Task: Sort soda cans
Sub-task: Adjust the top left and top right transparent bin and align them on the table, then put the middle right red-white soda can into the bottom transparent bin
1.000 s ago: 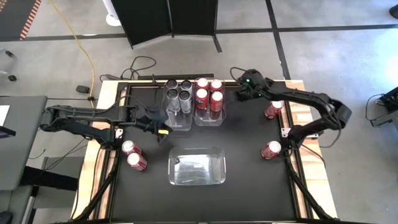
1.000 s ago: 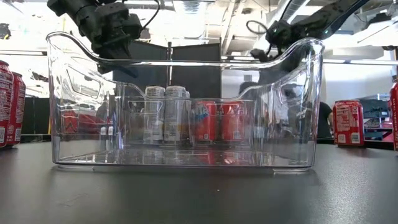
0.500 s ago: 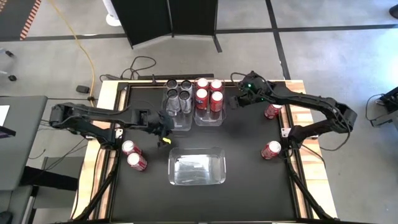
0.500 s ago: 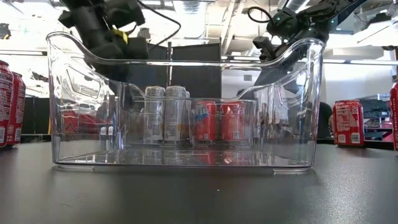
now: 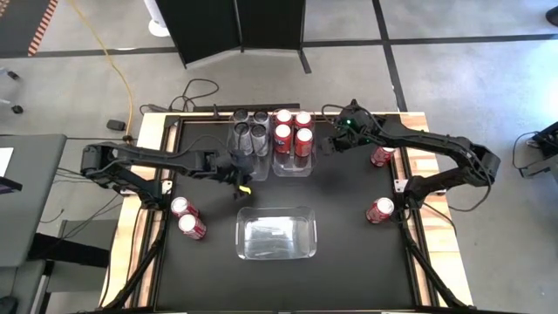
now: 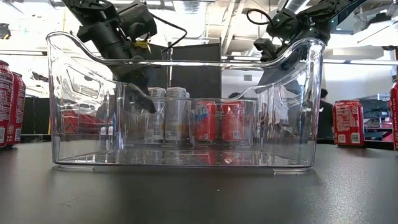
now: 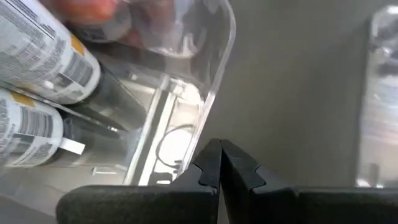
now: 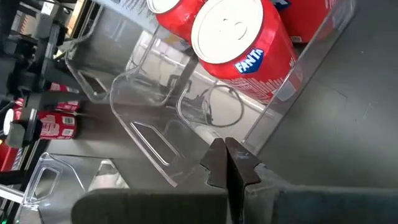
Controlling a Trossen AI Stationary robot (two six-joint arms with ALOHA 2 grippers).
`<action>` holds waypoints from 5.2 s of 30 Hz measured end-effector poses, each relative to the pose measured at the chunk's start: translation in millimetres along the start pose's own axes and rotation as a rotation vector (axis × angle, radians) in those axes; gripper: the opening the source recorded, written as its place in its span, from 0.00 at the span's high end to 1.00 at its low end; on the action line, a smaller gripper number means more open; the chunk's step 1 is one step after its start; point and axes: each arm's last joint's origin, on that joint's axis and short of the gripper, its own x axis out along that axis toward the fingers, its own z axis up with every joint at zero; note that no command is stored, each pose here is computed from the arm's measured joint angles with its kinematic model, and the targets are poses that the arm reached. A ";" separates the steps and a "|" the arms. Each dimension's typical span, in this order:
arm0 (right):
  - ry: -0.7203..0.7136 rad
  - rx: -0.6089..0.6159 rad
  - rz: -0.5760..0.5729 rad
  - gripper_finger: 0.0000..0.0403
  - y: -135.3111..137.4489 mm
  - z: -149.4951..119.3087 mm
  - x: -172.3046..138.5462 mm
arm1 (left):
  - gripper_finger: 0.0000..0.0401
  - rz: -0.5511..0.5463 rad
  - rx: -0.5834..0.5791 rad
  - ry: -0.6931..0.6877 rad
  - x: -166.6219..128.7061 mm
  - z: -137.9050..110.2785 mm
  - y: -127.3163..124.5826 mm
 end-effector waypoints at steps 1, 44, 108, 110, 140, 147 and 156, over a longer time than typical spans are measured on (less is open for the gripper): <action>0.001 0.000 -0.001 0.98 -0.1 -0.1 0.0 | 1.00 0.009 -0.006 -0.008 0.2 0.9 2.0; -0.133 0.159 -0.057 0.98 -74.7 44.8 78.8 | 1.00 0.080 -0.204 -0.359 -105.5 73.0 24.1; 0.420 -0.236 -0.358 0.27 56.1 -111.8 -150.6 | 0.64 -0.247 -0.506 -0.206 -55.1 72.4 -53.6; 0.409 -0.247 -0.343 0.27 58.8 -109.6 -146.1 | 0.64 -0.254 -0.529 -0.212 -54.9 73.6 -53.0; 0.421 -0.327 -0.484 0.28 68.3 -140.8 -152.0 | 0.65 -0.147 -0.403 -0.302 -65.0 71.1 -70.2; 0.391 -0.271 -0.521 0.28 66.1 -153.3 -149.4 | 0.65 -0.138 -0.376 -0.312 -65.2 71.7 -70.1; 0.322 -0.012 -0.597 0.28 59.9 -170.8 -147.8 | 0.65 -0.121 -0.250 -0.328 -65.5 72.5 -70.2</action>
